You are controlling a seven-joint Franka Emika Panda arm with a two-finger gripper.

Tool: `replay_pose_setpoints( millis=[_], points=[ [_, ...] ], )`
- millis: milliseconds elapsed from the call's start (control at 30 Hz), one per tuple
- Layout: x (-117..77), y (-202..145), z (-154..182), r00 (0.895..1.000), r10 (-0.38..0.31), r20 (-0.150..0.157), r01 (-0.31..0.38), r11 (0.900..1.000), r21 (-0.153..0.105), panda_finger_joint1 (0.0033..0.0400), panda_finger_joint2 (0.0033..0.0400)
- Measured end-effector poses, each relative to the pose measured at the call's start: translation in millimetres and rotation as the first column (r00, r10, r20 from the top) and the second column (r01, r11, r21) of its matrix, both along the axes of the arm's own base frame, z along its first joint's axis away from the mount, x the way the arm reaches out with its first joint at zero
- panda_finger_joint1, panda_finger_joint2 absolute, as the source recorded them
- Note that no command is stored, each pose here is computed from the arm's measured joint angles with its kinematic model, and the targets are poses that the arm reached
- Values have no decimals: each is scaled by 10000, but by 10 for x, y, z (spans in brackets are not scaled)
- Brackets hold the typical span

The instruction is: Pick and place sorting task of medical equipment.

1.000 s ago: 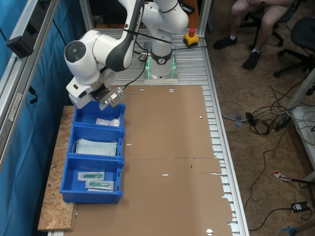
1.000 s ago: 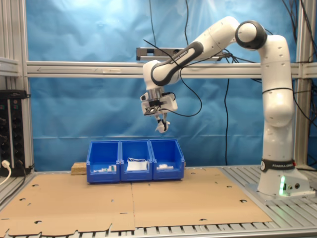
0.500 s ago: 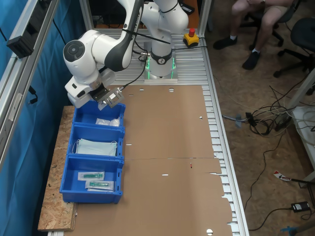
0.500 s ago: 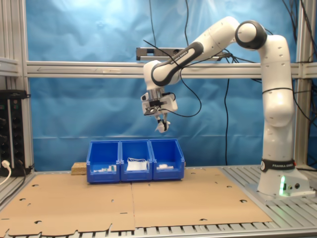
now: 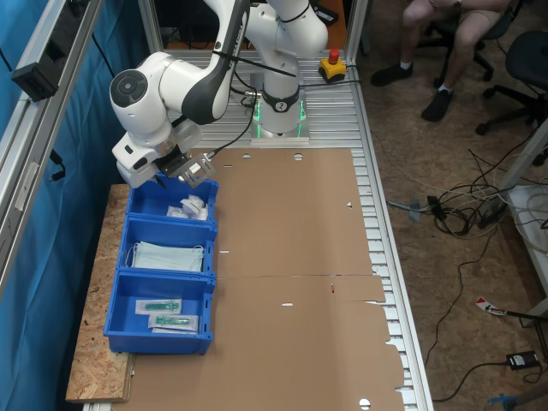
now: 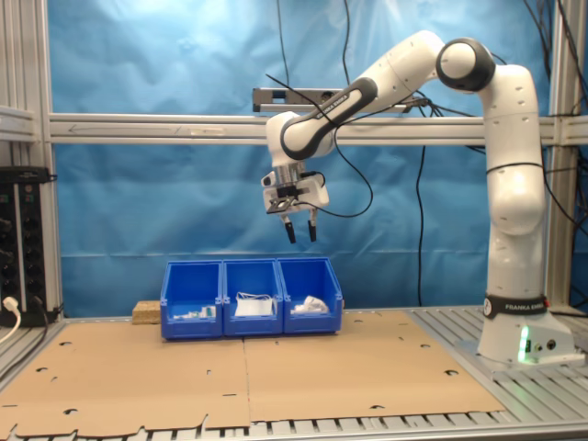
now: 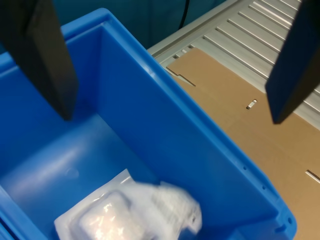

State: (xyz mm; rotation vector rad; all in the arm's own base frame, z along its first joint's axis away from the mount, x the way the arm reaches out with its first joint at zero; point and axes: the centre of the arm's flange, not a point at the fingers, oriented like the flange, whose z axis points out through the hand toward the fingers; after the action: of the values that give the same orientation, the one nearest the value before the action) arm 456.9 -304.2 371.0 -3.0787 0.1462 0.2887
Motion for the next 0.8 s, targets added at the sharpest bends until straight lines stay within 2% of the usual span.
replay_pose_setpoints(
  millis=[133, 167, 367, 567, 700, 800],
  points=[
    [3, 4, 5, 10000, 9, 11, -9, 10000, -6, 274, 274],
    [6, 9, 9, 10000, 18, 18, -18, 10000, -10, 389, 389],
    [54, 96, 102, 9997, 201, 170, -200, 9998, -89, 397, 397],
    [197, 345, 338, 9957, 738, 566, -722, 9970, -294, 397, 397],
    [339, 616, 550, 9872, 1308, 916, -1267, 9907, -496, 399, 399],
    [459, 869, 718, 9761, 1823, 1187, -1753, 9822, -669, 399, 399]
  ],
)
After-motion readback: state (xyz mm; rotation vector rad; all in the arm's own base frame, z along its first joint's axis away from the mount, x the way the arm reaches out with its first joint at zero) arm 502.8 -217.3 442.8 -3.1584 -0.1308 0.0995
